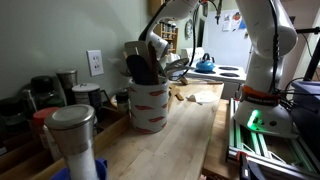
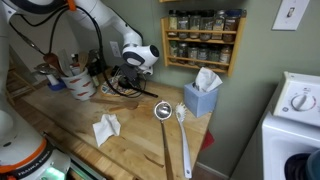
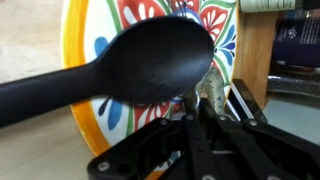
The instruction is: Pick up the small plate on the right and put it on the orange plate on the left
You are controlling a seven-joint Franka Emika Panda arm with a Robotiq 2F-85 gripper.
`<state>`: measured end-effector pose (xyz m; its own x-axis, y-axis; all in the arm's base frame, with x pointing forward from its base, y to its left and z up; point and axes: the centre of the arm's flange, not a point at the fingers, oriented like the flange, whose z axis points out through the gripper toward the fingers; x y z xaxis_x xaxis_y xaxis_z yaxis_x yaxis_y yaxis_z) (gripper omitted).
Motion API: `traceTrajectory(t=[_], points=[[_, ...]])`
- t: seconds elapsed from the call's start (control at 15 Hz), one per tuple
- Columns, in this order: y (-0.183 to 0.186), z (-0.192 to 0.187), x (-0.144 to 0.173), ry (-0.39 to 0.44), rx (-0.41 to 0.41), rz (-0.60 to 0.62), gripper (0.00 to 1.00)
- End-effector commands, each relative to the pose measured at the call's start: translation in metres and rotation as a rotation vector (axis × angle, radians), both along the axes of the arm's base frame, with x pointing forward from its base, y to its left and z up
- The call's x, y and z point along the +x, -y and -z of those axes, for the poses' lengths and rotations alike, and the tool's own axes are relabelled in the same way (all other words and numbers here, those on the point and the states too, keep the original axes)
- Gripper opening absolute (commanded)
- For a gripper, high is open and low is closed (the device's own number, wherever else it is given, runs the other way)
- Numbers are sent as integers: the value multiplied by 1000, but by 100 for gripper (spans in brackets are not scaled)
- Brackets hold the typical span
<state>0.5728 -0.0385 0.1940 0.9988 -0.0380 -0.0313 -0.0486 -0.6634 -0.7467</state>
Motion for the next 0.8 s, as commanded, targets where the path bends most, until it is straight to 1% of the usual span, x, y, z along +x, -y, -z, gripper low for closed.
traceTrajectory(t=[0.0,0.73], points=[[9,6,8,-29,1,13,3],[19,9,10,-52,-33,9,3]])
